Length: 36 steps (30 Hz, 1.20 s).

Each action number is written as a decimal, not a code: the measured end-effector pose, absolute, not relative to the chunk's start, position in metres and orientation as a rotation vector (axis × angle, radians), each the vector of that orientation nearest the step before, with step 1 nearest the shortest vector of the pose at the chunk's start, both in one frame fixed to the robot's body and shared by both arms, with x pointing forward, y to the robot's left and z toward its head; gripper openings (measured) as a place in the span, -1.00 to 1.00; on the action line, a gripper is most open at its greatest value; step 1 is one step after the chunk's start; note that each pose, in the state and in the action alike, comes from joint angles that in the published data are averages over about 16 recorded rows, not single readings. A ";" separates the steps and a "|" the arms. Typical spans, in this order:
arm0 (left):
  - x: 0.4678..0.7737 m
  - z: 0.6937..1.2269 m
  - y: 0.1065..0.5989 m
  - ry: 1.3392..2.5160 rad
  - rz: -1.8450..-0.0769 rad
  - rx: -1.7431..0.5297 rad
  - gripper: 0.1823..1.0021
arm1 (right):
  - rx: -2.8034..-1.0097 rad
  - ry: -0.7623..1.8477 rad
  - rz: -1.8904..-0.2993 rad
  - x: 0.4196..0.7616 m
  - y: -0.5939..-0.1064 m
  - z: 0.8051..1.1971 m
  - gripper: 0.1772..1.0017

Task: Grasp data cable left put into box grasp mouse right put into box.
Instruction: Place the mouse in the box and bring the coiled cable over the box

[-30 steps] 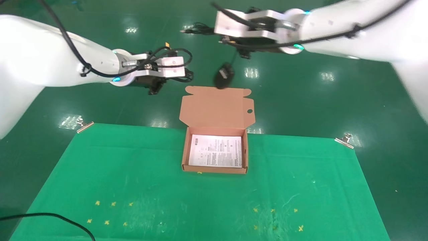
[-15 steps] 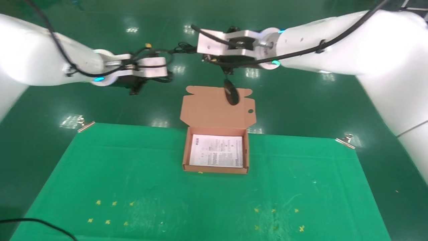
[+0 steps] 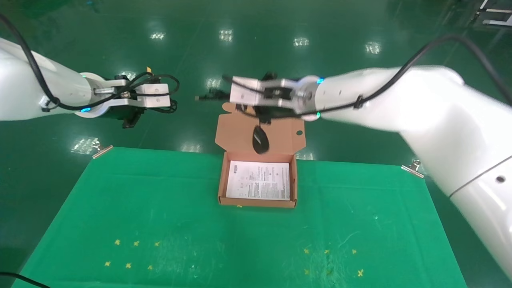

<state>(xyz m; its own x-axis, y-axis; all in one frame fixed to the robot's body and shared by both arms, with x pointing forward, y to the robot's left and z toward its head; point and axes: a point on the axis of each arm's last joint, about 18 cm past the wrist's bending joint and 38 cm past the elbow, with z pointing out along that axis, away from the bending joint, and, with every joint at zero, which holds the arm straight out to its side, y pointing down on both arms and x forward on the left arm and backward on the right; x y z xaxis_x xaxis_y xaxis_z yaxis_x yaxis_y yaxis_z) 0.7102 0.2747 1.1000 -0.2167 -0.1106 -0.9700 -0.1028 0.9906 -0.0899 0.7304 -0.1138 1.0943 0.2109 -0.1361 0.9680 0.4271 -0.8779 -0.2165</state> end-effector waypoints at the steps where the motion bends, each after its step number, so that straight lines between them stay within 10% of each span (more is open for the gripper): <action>1: 0.709 1.099 0.275 1.793 -0.004 -0.159 -0.80 | -2.057 -0.268 -1.698 0.731 -0.112 1.089 -0.96; 36: 0.703 1.096 0.275 1.786 0.003 -0.166 -0.80 | -2.200 0.100 -1.410 0.762 -0.126 0.967 -0.96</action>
<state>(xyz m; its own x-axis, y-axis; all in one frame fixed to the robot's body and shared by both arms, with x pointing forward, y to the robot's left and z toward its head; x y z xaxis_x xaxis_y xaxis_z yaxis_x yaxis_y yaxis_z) 0.7029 0.2749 1.0956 -0.2108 -0.1109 -0.9712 -0.1137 0.9896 -0.0883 0.7620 -0.1260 0.9666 0.4553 -0.3313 0.8264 0.2113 -0.8615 -0.4618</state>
